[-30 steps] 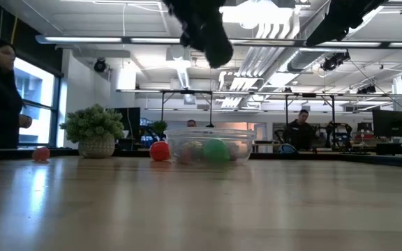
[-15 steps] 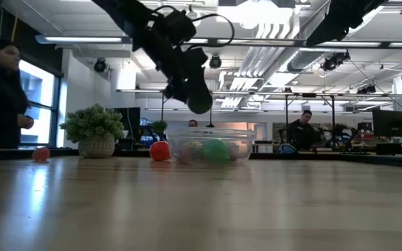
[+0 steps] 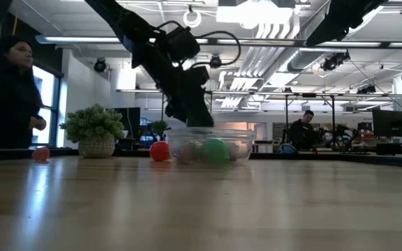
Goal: Pick and placing Produce into tupperware
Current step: Put the green watermelon into the transparent container
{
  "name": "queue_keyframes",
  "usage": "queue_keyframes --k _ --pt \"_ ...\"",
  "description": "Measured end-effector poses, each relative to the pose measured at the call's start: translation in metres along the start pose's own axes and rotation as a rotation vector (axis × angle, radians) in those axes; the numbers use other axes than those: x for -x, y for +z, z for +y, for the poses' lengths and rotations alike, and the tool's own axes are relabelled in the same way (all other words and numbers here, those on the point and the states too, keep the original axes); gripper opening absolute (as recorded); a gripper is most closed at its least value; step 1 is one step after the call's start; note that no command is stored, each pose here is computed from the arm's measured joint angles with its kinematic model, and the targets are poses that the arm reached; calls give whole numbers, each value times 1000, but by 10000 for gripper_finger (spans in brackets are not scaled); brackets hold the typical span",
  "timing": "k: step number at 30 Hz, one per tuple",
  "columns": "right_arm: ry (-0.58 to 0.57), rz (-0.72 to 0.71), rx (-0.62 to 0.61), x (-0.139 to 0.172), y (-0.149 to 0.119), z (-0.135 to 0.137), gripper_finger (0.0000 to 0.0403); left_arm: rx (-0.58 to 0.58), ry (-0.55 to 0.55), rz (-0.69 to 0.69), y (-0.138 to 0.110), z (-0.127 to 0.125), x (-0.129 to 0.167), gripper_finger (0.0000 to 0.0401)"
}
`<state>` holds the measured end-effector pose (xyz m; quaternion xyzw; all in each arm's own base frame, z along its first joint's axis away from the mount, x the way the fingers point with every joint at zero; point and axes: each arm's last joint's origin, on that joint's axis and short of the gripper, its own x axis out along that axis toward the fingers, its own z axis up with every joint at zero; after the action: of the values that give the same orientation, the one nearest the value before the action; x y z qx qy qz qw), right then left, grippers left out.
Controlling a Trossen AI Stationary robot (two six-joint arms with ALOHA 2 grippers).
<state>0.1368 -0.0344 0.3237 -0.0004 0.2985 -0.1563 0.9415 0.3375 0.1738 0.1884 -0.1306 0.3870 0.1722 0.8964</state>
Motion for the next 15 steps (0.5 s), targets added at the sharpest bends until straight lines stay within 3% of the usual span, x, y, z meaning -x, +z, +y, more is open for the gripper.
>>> queue_keyframes --k 15 --pt "0 0 0 0 0 0 76 -37 68 91 -12 -1 -13 287"
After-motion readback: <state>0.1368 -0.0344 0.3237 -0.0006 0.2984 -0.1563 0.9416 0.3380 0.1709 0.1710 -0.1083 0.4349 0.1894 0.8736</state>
